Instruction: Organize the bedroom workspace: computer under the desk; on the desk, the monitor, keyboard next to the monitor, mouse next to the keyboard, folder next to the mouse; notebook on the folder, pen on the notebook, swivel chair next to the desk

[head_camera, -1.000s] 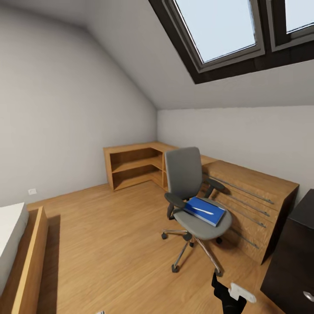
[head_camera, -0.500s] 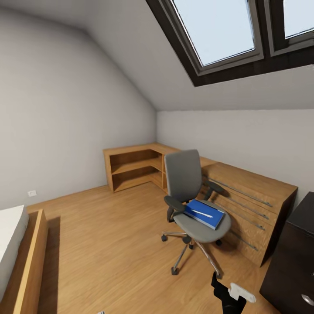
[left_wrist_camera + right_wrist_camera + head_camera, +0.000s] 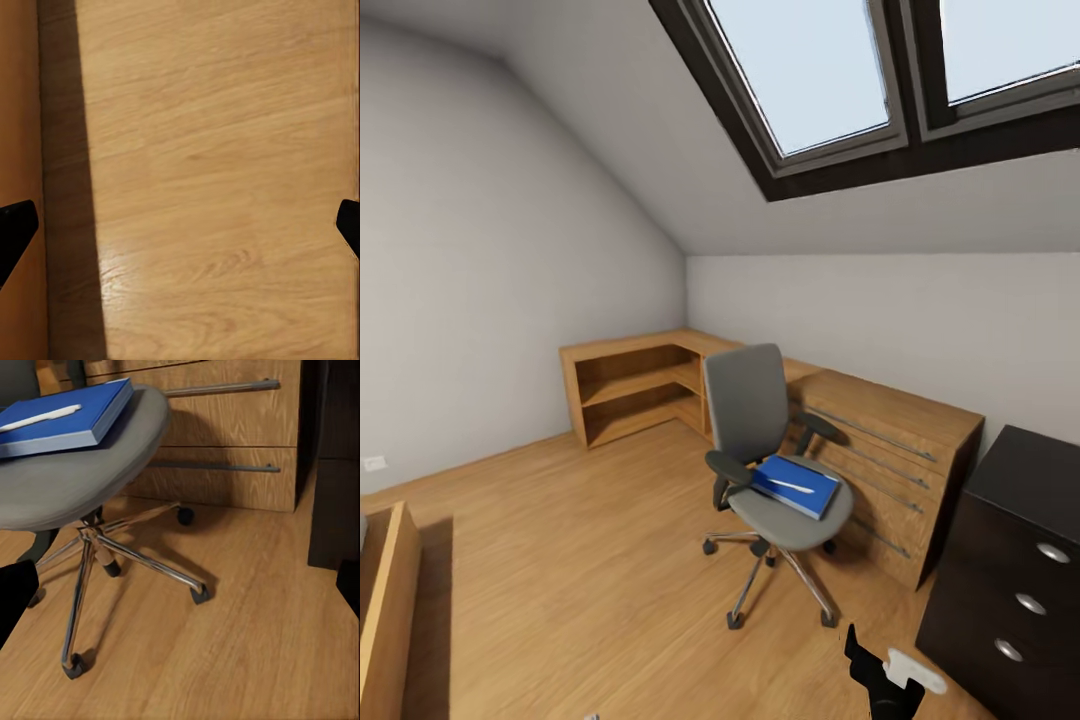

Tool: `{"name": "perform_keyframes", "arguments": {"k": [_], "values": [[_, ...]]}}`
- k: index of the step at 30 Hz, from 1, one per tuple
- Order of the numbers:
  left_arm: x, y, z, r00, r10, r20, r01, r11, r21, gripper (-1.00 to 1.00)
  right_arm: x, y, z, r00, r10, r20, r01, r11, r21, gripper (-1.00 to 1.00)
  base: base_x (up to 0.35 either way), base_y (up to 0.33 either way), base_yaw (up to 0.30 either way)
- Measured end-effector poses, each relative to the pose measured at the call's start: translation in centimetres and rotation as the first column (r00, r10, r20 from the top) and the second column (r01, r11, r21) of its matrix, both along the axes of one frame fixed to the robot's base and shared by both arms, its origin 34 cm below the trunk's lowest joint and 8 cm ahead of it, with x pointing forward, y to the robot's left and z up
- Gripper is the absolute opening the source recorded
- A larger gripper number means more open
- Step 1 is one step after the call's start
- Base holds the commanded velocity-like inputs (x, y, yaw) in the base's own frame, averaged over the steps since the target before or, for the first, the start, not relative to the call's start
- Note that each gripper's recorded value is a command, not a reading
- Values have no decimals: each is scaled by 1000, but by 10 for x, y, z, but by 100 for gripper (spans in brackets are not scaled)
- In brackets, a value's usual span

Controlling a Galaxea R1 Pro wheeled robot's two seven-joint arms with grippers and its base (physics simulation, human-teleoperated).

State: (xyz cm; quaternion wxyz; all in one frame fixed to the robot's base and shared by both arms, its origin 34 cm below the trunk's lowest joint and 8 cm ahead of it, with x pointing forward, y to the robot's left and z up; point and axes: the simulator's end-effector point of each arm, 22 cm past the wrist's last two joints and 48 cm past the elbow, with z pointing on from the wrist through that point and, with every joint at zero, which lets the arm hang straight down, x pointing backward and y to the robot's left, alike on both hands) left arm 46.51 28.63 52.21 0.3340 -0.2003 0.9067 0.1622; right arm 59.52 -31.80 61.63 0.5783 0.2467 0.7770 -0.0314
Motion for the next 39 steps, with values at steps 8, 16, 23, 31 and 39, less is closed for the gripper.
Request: {"name": "perform_keyframes", "arguments": {"k": [8, 16, 23, 31, 39], "values": [[-4, 0, -3, 1000, -2, -11, 2, 1000, 1, 100, 0, 1, 0, 1000, 3, 0, -3, 1000, -1, 100, 0, 0, -267], [-6, 0, -5, 1000, -3, -16, 3, 1000, 2, 100, 1, 3, 0, 1000, 17, 0, -17, 1000, -8, 100, 0, 0, -269], [-7, 0, -5, 1000, -3, -18, 3, 1000, 2, 100, 3, 10, 1, 998, 55, -3, -55, 998, -27, 100, 0, 0, -202], [-8, 0, -6, 1000, -3, -21, 3, 1000, 2, 100, 5, 17, 2, 996, 84, -3, -84, 996, -37, 100, 0, 0, -20], [-9, 0, -7, 1000, -3, -24, 3, 1000, 3, 100, 5, 18, 2, 996, 85, -4, -85, 996, -38, 100, 0, 0, -2]]}}
